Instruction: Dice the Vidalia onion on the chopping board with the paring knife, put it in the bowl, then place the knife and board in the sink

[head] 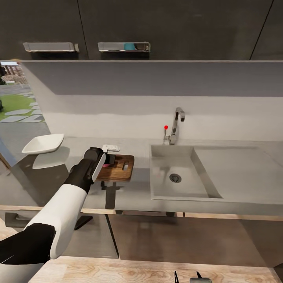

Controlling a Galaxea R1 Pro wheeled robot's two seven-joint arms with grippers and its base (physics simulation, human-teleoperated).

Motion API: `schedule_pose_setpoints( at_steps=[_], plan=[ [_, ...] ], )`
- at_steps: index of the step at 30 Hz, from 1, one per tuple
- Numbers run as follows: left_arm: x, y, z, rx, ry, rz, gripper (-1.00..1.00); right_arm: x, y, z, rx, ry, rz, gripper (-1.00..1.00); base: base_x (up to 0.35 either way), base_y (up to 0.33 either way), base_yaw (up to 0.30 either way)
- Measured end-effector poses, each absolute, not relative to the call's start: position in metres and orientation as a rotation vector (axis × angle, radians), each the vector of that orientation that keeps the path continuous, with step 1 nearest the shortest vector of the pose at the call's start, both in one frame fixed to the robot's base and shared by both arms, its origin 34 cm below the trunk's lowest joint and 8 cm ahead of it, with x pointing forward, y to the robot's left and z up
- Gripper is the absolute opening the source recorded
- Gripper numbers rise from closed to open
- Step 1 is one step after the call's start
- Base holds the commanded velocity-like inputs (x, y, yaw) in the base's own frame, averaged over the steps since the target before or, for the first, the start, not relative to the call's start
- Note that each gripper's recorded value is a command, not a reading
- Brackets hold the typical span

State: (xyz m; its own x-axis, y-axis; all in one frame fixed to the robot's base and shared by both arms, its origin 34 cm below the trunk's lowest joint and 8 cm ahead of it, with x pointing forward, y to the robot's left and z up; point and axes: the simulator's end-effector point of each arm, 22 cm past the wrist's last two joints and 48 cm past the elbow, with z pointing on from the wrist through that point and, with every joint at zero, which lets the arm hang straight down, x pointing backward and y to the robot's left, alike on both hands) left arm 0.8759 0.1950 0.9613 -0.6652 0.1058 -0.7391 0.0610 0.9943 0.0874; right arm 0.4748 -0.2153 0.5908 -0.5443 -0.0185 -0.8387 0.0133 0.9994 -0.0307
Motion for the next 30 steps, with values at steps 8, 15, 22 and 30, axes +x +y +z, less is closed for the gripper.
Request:
schedule_pose_setpoints(
  at_steps=[8, 15, 22, 30],
  plan=[
    [0.8758, 0.1949, 0.961, 0.116, 2.301, 0.069, -1.0, 0.4748, -0.2153, 0.5908, -0.004, 2.146, -0.041, 1.0, 0.0, 0.0, 0.0],
    [0.8753, 0.1949, 0.959, 0.116, 2.306, 0.069, -1.0, 0.4748, -0.2153, 0.5908, -0.004, 2.146, -0.041, 1.0, 0.0, 0.0, 0.0],
    [0.8753, 0.1949, 0.9589, 0.116, 2.306, 0.069, -1.0, 0.4748, -0.2153, 0.5908, -0.004, 2.146, -0.041, 1.0, 0.0, 0.0, 0.0],
    [0.8754, 0.1949, 0.9595, 0.116, 2.305, 0.069, -1.0, 0.4748, -0.2153, 0.5908, -0.003, 2.146, -0.041, 1.0, 0.0, 0.0, 0.0]
  ],
)
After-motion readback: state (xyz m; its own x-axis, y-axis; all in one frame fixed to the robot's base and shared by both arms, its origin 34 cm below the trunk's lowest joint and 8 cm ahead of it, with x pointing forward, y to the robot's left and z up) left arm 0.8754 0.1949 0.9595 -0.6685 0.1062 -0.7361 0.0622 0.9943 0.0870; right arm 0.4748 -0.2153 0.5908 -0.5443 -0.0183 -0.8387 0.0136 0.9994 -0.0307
